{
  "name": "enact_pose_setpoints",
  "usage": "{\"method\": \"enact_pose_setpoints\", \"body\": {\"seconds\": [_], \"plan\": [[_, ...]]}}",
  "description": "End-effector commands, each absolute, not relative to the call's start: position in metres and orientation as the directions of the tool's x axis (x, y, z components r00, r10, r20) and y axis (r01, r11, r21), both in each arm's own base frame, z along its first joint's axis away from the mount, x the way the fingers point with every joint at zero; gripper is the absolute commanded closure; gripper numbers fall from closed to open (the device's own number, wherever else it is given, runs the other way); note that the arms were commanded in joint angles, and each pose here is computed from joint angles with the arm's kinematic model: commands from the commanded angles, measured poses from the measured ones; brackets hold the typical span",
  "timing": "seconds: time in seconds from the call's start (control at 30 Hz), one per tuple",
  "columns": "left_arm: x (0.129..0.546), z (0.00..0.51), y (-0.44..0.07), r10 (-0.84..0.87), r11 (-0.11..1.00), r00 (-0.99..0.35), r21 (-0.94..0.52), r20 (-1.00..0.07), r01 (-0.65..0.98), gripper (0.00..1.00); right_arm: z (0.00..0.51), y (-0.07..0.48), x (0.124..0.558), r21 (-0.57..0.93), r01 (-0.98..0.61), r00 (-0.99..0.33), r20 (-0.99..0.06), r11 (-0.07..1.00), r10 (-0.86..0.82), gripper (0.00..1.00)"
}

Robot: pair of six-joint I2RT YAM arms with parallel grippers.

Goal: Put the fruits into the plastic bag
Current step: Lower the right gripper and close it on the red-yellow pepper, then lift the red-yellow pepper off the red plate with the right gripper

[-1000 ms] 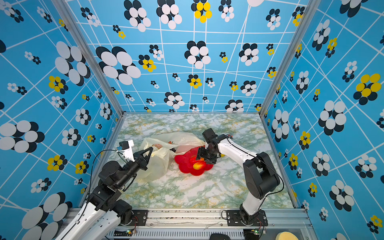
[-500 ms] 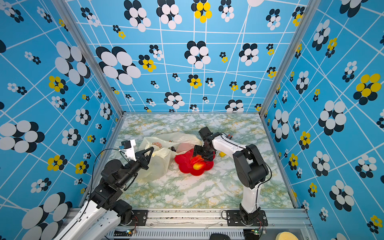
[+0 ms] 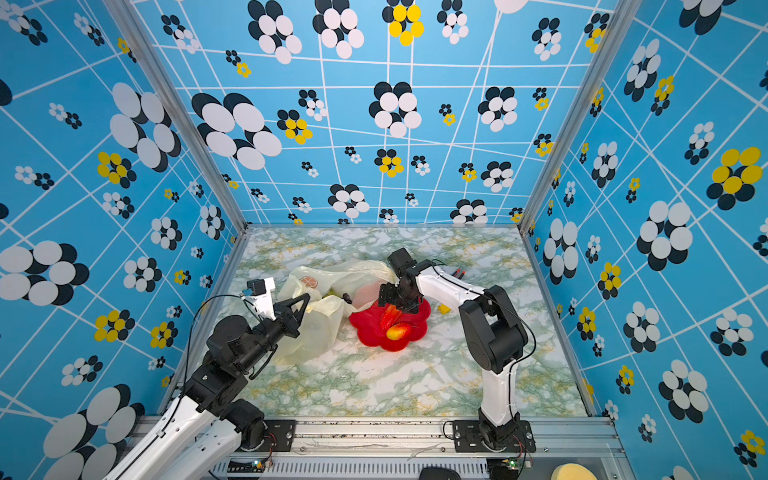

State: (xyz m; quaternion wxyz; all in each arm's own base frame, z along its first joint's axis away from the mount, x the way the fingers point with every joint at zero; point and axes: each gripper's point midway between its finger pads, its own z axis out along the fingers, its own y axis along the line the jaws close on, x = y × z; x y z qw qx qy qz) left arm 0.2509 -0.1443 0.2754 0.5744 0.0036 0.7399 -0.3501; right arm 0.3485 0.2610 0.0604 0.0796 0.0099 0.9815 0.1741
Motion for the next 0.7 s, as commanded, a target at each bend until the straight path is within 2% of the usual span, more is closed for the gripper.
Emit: {"method": "enact_pose_setpoints", "body": {"seconds": [0.0,0.67], "plan": [[0.251,0.291,-0.143,-0.422,0.742,-0.319,-0.525,-0.849,0.417,1.0,0.054,0.249,0.347,0.265,-0.024,-0.988,-0.154,0.964,0.018,0.17],[0.247,0.286,-0.14,-0.436,0.737,-0.328,-0.542,-0.838,0.404,1.0,0.042,0.25,0.347,0.243,-0.022,-0.99,-0.141,0.97,0.013,0.2]]}}
